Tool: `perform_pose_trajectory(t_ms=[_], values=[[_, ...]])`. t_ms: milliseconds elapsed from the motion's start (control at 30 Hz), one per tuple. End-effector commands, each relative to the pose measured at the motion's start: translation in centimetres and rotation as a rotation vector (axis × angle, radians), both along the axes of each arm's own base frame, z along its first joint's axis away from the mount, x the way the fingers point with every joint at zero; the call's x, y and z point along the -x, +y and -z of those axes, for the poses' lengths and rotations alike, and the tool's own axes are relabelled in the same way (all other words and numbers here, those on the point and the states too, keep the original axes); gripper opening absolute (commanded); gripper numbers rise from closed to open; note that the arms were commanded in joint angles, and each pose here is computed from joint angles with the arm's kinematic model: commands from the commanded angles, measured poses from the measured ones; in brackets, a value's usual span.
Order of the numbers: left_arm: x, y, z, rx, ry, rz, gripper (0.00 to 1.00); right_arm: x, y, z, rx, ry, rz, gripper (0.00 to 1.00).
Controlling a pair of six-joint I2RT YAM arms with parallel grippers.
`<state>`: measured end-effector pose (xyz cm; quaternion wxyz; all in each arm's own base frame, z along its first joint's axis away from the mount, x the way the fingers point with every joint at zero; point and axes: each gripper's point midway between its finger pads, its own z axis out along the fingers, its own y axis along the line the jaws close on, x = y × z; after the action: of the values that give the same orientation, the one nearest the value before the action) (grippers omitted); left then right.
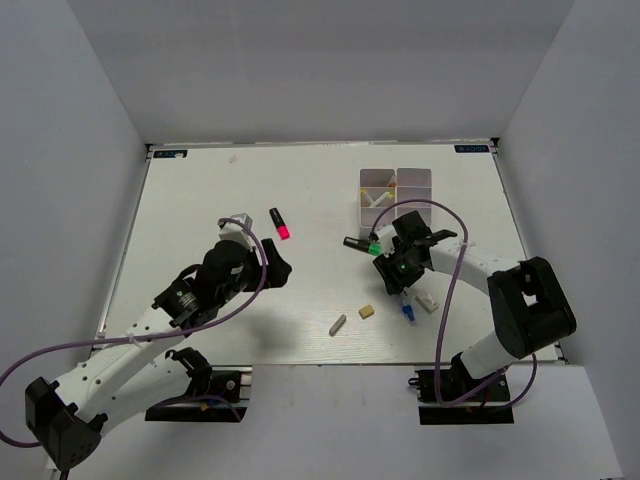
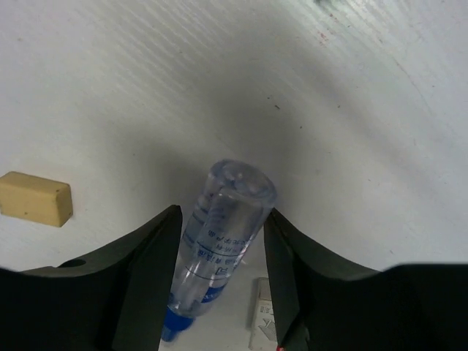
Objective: Sort the stationery into containers
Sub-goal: Grab a piece of stationery with the right arm, then place the stationery into the container
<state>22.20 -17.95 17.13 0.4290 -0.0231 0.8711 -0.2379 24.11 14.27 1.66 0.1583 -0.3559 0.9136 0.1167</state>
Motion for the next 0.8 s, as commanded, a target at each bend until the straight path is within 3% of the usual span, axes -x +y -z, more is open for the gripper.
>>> perform_pose_trajectory(t_ms=[0,100,133,200,367,467,600,767], values=[[-0.1,0.3,-0.9,0.026,-0.006,-0.033,1.00,-1.2,-0.3,0.2,0.067,-0.055,0.031,0.53],[-0.2,0.1,0.6,0.007,0.042,-0.045,1.00,-1.2,-0.1,-0.7,0.055,-0.065,0.022,0.32],[-0.3,0.0,1.2,-0.001,0.061,-0.051,1.00,-0.9,0.5,-1.3,0.016,-0.064,-0.001,0.19],[-0.2,-0.5,1.7,0.017,0.099,-0.053,1.00,-1.1,1.3,-3.3,-0.041,-0.091,-0.044,0.03],[-0.1,-1.8,3.2,0.026,0.164,-0.022,1.00,-1.8,3.2,-8.5,-0.142,-0.090,-0.168,0.00],[-0.3,-2.3,3.4,0.024,0.176,-0.014,1.00,-4.0,4.2,-12.8,-0.226,-0.166,-0.197,0.00],[-0.6,-2.5,2.9,0.036,0.162,-0.012,1.00,-8.1,5.6,-20.6,-0.336,-0.348,-0.194,0.00],[-0.3,-2.3,3.4,0.040,0.169,-0.018,1.00,-13.7,4.3,-25.7,-0.376,-0.593,-0.151,0.00]])
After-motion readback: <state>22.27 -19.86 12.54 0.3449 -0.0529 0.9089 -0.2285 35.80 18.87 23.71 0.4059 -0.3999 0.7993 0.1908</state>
